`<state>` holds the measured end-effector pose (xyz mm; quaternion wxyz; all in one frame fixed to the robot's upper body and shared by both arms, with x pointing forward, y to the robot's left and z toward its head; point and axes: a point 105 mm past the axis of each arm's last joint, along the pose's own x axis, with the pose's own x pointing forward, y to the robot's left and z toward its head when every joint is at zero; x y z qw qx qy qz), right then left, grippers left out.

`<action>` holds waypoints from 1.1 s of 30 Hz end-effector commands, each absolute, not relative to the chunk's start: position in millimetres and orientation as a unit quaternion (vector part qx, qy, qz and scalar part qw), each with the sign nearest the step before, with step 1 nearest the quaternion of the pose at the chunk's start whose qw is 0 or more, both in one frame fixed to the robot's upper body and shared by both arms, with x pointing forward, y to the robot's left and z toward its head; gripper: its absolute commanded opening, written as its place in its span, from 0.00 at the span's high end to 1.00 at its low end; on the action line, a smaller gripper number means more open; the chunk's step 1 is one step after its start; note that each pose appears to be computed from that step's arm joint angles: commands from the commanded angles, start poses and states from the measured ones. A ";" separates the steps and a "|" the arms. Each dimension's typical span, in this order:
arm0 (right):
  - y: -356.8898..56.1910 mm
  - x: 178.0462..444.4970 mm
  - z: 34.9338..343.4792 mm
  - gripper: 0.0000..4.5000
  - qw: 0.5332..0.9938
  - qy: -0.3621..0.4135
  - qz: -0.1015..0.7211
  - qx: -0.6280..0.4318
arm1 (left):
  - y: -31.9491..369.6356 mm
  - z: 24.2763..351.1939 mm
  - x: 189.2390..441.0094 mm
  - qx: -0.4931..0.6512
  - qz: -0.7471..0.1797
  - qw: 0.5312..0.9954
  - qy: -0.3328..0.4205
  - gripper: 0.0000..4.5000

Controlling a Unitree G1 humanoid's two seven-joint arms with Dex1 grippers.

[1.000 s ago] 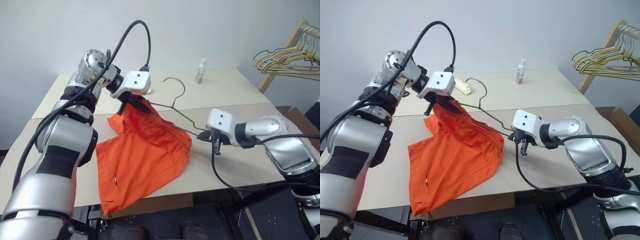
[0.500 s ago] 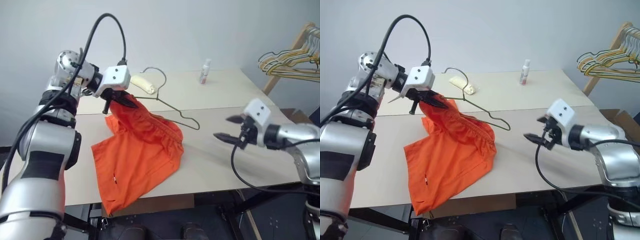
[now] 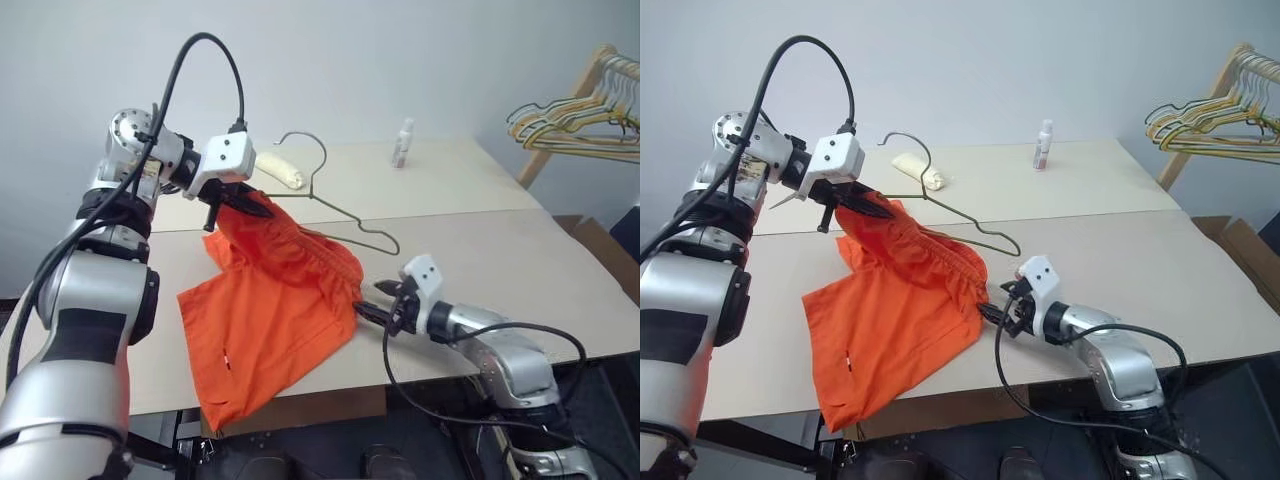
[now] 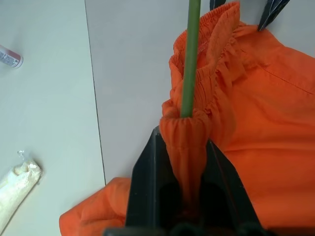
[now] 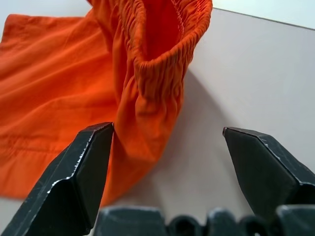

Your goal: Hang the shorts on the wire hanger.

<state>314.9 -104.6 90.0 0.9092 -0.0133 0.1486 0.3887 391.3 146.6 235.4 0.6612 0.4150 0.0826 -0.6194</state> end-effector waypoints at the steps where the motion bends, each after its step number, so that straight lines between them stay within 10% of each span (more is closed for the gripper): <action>1: -98.7 323.7 105.6 0.20 0.910 0.117 0.396 0.029 | 146.6 248.9 390.4 0.424 -0.614 0.664 0.060 1.00; 11: -89.6 322.8 108.3 0.98 0.904 0.109 0.409 0.056 | 152.8 245.9 389.3 0.424 -0.611 0.665 0.063 1.00; 33: -168.8 316.3 139.0 1.00 0.889 0.121 0.440 0.034 | 178.9 250.5 373.4 0.432 -0.612 0.658 0.077 1.00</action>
